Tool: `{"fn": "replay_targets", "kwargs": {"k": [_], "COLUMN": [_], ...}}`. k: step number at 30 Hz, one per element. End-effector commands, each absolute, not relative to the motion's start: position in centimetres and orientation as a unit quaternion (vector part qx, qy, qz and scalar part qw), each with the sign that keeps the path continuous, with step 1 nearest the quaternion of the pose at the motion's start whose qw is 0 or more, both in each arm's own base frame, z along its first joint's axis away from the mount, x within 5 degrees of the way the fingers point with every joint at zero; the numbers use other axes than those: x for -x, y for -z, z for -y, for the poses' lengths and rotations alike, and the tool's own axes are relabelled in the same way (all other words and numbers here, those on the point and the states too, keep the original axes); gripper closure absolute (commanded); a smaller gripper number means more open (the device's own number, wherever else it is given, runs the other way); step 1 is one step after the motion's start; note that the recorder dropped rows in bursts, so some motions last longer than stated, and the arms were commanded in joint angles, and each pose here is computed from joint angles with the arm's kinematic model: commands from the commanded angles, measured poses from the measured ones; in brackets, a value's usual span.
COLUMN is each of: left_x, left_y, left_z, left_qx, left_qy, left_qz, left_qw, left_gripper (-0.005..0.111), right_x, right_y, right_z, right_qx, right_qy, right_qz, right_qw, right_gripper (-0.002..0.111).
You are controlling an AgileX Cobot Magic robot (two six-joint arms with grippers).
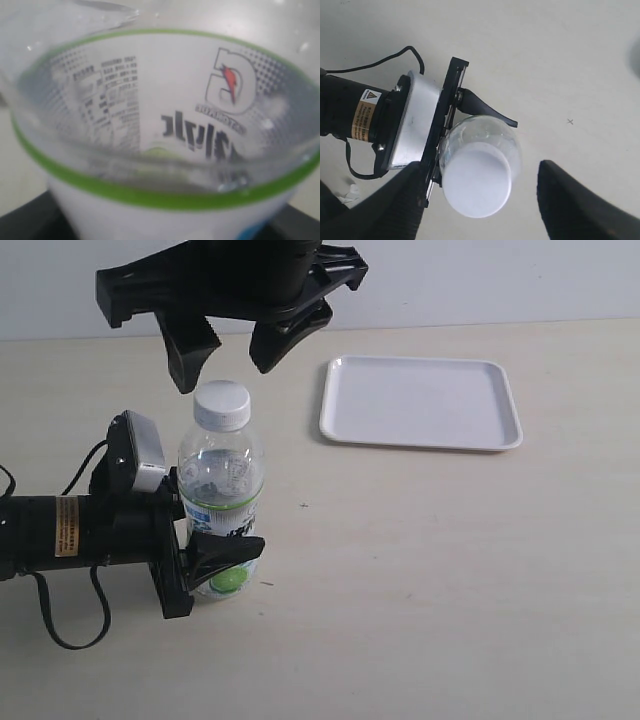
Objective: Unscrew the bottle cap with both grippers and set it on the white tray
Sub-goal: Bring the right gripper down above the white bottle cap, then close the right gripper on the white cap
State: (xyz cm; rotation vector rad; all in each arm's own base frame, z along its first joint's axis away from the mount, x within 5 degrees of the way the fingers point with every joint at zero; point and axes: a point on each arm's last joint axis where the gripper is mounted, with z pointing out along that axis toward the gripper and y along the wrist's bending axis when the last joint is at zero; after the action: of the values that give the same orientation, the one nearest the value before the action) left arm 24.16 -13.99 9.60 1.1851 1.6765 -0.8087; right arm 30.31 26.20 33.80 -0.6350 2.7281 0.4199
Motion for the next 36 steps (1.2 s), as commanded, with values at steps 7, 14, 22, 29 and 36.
{"fn": "replay_targets", "kwargs": {"k": [7,14,22,29,36], "left_x": [-24.0,-24.1,-24.1,-24.1,-24.1], "left_y": [-9.8,-9.8,-9.8,-9.8,-9.8], "left_z": [14.2,14.1,14.1,14.1,14.1], "left_qx": [-0.485,-0.482,-0.482,-0.482,-0.482], "left_qy": [0.327,0.326,0.326,0.326,0.326], "left_qz": [-0.676,-0.678,-0.678,-0.678,-0.678], "left_qw": [0.448,0.45,0.45,0.45,0.45], "left_gripper": [0.107,0.107,0.107,0.107,0.107], "right_x": [-30.8,-30.8,-30.5,-30.1,-30.1], "right_y": [-32.0,-32.1,-30.9,-32.6,-32.8], "right_z": [-27.2,-27.2,-27.1,-26.3,-26.1], "right_qx": [0.23,0.232,0.277,0.281,0.282], "right_qy": [-0.154,-0.158,-0.146,-0.137,-0.129], "right_qz": [-0.952,-0.951,-0.943,-0.939,-0.939], "right_qw": [0.129,0.129,0.116,0.143,0.148], "right_gripper": [0.047,0.052,0.052,0.052,0.052]}}
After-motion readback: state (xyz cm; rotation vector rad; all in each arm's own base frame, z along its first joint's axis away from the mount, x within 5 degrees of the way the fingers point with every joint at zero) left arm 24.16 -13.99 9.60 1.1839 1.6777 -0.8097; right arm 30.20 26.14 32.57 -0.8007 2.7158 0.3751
